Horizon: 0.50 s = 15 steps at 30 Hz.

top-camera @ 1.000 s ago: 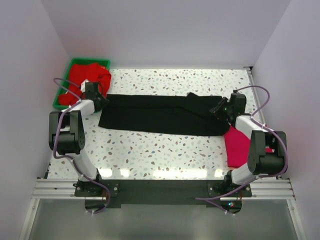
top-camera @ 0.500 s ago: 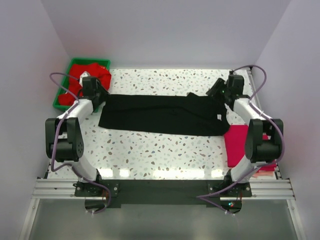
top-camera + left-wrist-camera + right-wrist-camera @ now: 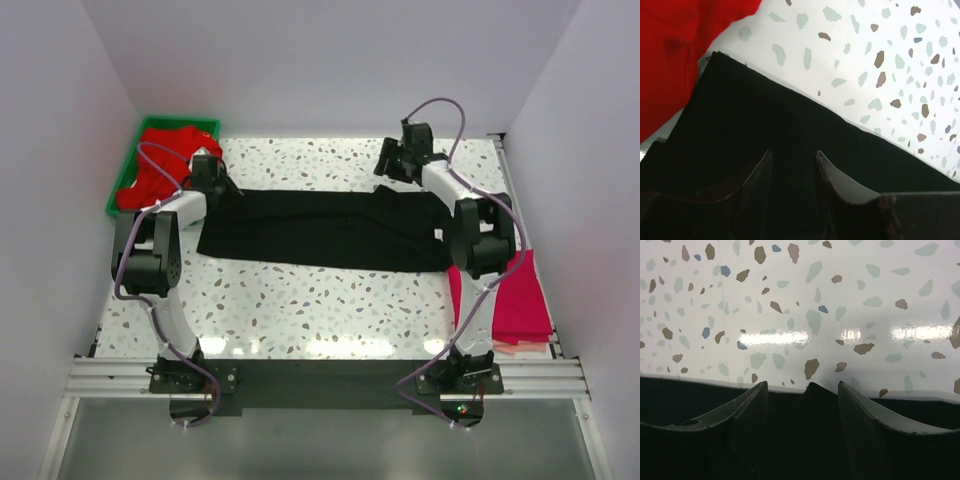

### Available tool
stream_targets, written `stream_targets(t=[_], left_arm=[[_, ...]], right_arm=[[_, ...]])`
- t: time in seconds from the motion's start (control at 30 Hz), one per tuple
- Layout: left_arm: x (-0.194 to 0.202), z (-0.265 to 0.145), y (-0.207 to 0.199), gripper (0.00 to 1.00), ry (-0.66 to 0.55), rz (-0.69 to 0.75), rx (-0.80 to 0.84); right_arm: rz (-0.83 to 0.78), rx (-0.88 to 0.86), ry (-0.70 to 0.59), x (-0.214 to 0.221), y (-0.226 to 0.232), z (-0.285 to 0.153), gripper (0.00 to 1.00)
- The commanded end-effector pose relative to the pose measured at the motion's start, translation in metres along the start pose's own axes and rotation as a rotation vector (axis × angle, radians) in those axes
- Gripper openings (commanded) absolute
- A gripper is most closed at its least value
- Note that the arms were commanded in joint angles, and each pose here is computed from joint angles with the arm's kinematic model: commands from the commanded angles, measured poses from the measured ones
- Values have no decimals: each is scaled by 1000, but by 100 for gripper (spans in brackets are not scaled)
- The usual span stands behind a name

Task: Fold and stack the t-shirts
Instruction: Fold the tshirt

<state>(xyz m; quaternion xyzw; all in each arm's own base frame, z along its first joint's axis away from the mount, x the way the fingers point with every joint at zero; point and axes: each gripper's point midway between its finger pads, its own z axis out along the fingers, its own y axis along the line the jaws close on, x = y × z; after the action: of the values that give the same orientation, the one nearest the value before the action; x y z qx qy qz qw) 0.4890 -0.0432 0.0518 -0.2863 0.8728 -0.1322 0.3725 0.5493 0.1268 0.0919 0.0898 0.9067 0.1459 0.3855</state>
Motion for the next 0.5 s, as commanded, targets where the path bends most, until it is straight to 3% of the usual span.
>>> stream_targets(t=[0.0,0.3,0.47], left_arm=[[-17,2,-18,43,-57,15,58],[-8,7,-14,42,-39,21,48],[-5,8,-14,41,-33,22,48]], right_arm=[[-87,77,6,-2,-3,8,62],[-167,180,46,26,-2,28,60],[-156,211,43,30,-7,26,43]])
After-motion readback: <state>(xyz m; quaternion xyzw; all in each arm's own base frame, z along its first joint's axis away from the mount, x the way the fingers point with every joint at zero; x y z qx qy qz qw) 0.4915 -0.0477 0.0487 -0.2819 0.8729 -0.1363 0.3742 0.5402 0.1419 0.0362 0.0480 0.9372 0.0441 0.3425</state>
